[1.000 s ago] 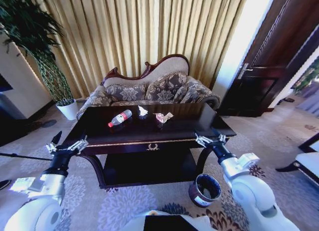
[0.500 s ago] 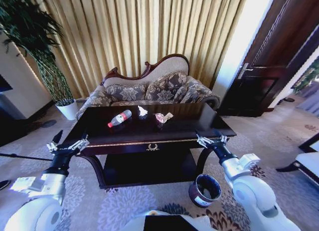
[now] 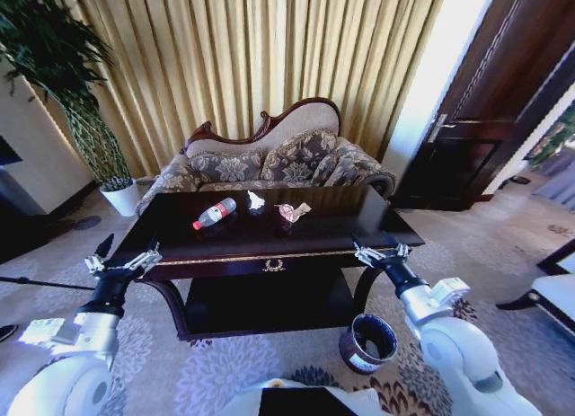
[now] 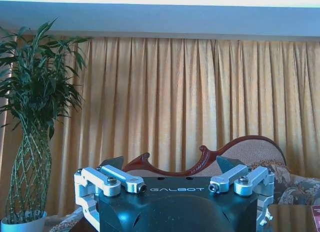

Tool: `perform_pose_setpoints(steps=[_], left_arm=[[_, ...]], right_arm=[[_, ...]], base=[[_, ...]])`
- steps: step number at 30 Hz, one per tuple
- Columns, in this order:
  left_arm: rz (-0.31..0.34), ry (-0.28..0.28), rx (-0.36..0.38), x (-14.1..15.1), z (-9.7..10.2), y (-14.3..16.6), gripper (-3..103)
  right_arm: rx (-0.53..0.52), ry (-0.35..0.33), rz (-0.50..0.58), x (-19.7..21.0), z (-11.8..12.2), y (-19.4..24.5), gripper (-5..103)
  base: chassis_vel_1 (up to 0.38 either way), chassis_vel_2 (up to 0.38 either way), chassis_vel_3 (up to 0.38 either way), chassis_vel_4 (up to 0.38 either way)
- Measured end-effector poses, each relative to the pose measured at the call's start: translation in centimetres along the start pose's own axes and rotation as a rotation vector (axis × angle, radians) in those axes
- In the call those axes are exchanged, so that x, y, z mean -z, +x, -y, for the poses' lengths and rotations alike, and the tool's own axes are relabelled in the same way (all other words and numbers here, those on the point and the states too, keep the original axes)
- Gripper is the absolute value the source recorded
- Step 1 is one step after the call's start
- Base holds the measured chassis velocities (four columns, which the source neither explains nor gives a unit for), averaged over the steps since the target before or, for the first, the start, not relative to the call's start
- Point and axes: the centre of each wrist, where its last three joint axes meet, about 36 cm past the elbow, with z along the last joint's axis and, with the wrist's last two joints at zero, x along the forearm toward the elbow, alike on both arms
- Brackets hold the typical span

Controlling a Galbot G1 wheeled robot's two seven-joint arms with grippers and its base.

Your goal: Move to the front of the table and place the trash on the table into the trash bin.

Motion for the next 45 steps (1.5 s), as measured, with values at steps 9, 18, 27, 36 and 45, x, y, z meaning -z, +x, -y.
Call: perform_pose_setpoints(steps=[9,18,27,36,45], left_arm=[[0.001,0.001,0.000,-0.06,-0.02,-0.02,100],[0.000,0.002,0.000,-0.09,-0.02,0.02,100],[0.002,0.001,-0.001,-0.03,0.01,0.03,100],[0.007,0.008,0.001,-0.03,0.19,0.02,100],[-0.006,0.009,-0.005,0.19,0.36,0.15,100]], right_arm=[[0.000,0.009,0.009,-0.21,0.21,-0.14,100],[0.016,0.023,0.013,-0.49,0.47,-0.28,100],[0.021,0.023,0.017,-0.51,0.46,-0.25,100],[0.021,0.037,0.013,-0.41,0.26,-0.14,100],[0.019,0.032,0.010,-0.52,0.21,-0.13,100]], base=[[-0.065,-0.062,0.062,0.067],[-0.010,-0.016,0.007,0.011],[-0.028,0.026,0.025,-0.018],[-0.092,0.071,0.097,-0.075],[-0.006,0.018,0.010,-0.006]])
